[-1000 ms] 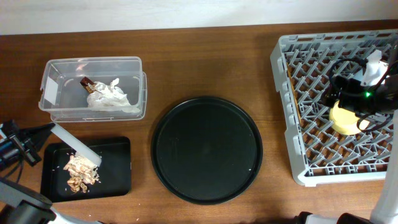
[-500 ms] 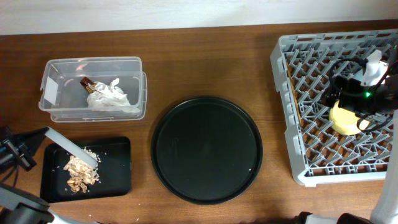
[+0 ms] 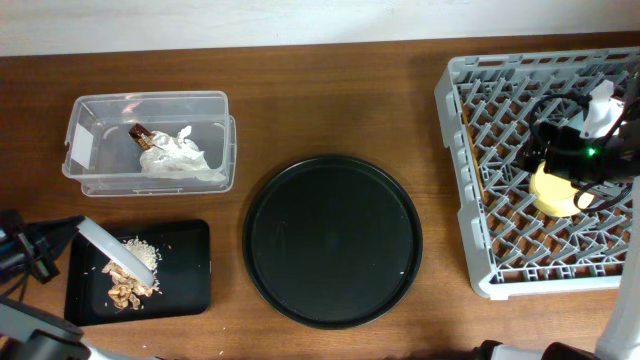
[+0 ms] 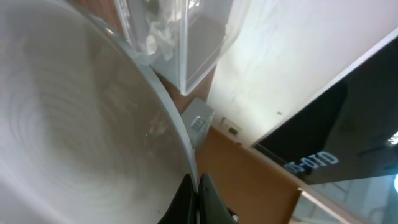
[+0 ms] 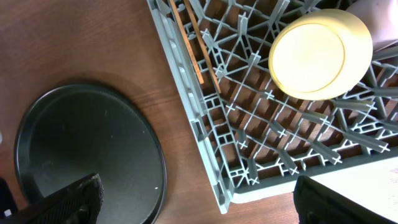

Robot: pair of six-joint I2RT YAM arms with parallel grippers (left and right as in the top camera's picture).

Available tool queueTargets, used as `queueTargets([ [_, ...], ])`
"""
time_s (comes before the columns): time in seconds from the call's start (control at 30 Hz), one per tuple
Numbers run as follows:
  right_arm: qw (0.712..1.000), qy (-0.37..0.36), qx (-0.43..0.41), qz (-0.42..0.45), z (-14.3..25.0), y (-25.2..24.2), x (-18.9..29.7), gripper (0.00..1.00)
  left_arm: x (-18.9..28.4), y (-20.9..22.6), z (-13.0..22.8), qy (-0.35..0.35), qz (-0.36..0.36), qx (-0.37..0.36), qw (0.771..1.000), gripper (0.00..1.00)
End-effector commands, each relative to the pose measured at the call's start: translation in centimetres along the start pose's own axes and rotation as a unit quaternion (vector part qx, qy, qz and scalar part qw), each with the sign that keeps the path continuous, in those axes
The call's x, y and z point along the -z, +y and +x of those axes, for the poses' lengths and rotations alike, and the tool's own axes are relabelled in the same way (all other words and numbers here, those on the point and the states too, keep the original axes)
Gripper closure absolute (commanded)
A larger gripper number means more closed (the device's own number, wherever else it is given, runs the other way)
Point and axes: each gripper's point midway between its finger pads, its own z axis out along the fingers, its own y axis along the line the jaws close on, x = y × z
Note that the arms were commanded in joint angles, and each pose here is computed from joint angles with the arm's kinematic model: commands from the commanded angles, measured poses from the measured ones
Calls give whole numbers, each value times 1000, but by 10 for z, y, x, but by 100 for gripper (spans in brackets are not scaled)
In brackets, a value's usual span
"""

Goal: Sort waste into correct bins and load items into the dishwasher rack
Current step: 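Tilt the white plate over the small black tray, scraping scraps off, then carry the white plate right and set it on the round tray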

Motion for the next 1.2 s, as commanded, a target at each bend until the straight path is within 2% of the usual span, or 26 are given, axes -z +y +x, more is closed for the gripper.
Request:
queueTargets([
  [0.0,1000,1,-1,7,0,-4,-1,1,-4,-6,21,1,-32,-35,999,99],
  [0.23,1000,1,-1,7,0,-4,-1,1,-32,-31,67,34,-59,-121,990,99],
  [0.37,1000,1,-1,7,0,-4,-1,2,-59,-41,110,81,-89,-191,974,99],
  [0.53,1000,1,-1,7,0,-4,-1,1,-97,-41,181,171,-131,-278,936,99],
  [0.8,1000,1,-1,7,0,-4,-1,1,-170,-29,277,301,-156,-394,854,99],
  [0.87,1000,1,-1,7,0,-4,-1,2,-189,-24,287,294,-177,-417,842,99],
  [0.93,1000,1,-1,7,0,-4,-1,1,-213,-12,287,233,-242,-436,834,99],
  [1.0,1000,1,-1,7,0,-4,-1,1,-228,-6,287,182,-277,-466,821,99],
  [1.17,1000,1,-1,7,0,-4,-1,1,-257,-1,314,116,-285,-561,769,99],
])
